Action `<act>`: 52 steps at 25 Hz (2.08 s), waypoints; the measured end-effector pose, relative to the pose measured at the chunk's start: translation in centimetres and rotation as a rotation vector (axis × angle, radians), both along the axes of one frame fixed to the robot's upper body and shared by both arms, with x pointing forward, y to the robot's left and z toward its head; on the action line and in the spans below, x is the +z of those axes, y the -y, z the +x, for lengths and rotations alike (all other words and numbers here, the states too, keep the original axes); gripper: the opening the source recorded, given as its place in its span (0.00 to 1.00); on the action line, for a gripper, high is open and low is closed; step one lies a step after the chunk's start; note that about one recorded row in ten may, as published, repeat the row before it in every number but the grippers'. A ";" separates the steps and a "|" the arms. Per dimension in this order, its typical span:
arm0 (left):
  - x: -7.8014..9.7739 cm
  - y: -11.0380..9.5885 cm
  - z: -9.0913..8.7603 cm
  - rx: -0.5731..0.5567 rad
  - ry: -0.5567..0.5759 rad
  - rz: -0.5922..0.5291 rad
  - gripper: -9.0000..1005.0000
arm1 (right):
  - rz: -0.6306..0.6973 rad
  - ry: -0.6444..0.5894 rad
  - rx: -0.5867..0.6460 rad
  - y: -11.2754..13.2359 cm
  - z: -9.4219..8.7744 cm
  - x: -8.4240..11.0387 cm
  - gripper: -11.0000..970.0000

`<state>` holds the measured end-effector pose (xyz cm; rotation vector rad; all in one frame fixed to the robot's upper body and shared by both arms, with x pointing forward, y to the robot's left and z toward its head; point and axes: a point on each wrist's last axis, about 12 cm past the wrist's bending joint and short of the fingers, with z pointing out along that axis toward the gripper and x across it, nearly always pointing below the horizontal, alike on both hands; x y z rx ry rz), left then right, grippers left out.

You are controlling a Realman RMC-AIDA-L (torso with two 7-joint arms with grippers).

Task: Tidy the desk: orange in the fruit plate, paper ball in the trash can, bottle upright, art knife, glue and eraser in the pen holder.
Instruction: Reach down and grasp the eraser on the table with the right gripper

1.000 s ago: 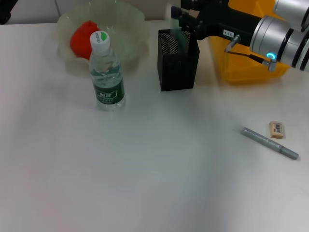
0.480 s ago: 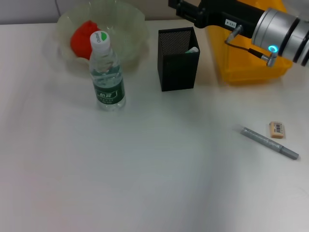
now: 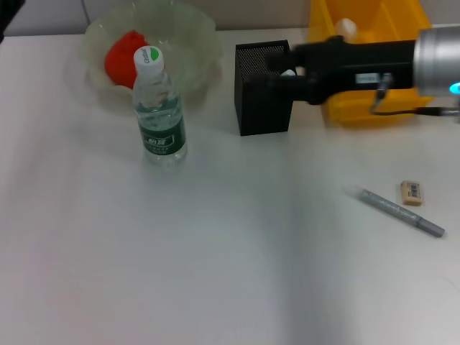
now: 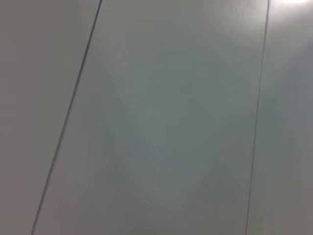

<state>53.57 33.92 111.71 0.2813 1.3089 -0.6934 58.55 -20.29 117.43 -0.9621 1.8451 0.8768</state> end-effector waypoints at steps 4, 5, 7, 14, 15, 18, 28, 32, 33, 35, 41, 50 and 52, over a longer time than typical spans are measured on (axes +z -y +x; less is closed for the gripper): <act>-1.1 0.0 -0.1 0.055 -0.034 0.019 0.52 | -0.188 -0.149 -0.048 0.5 -1.3 2.3 0.56; -1.2 0.0 -0.1 0.065 -0.042 0.021 0.52 | -0.232 -0.195 -0.059 0.6 -1.5 2.7 0.56; -1.5 0.0 0.0 0.081 -0.058 0.026 0.52 | -0.299 -0.261 -0.095 0.9 -1.8 3.3 0.56; -1.7 -0.3 0.2 0.119 -0.054 0.064 0.52 | -0.522 -0.459 -0.351 3.2 -1.6 2.9 0.56; -1.7 -0.3 0.2 0.119 -0.054 0.064 0.52 | -0.543 -0.483 -0.377 3.5 -1.6 2.6 0.56; -1.8 -0.4 0.3 0.132 -0.053 0.076 0.52 | -0.574 -0.537 -0.444 4.4 -1.7 1.7 0.56; -1.7 -0.6 0.3 0.142 -0.044 0.094 0.52 | -0.655 -0.675 -0.550 6.4 -1.7 -2.5 0.47; -1.7 -0.6 0.2 0.144 -0.036 0.104 0.52 | -0.660 -0.679 -0.574 6.7 -1.5 -3.2 0.47; -1.7 -0.6 0.2 0.143 -0.033 0.107 0.52 | -0.659 -0.678 -0.577 6.7 -1.5 -3.3 0.47; -1.6 -0.6 0.3 0.143 -0.031 0.108 0.52 | -0.656 -0.670 -0.583 6.7 -1.4 -3.5 0.47; -1.7 -0.5 0.2 0.141 -0.029 0.111 0.52 | -0.646 -0.655 -0.592 6.6 -1.2 -3.8 0.47; -1.8 -0.6 0.0 0.146 -0.033 0.111 0.52 | -0.627 -0.645 -0.592 6.3 -0.8 -3.9 0.51; -1.9 -0.6 0.0 0.148 -0.031 0.116 0.52 | -0.627 -0.646 -0.588 6.1 -0.7 -3.9 0.55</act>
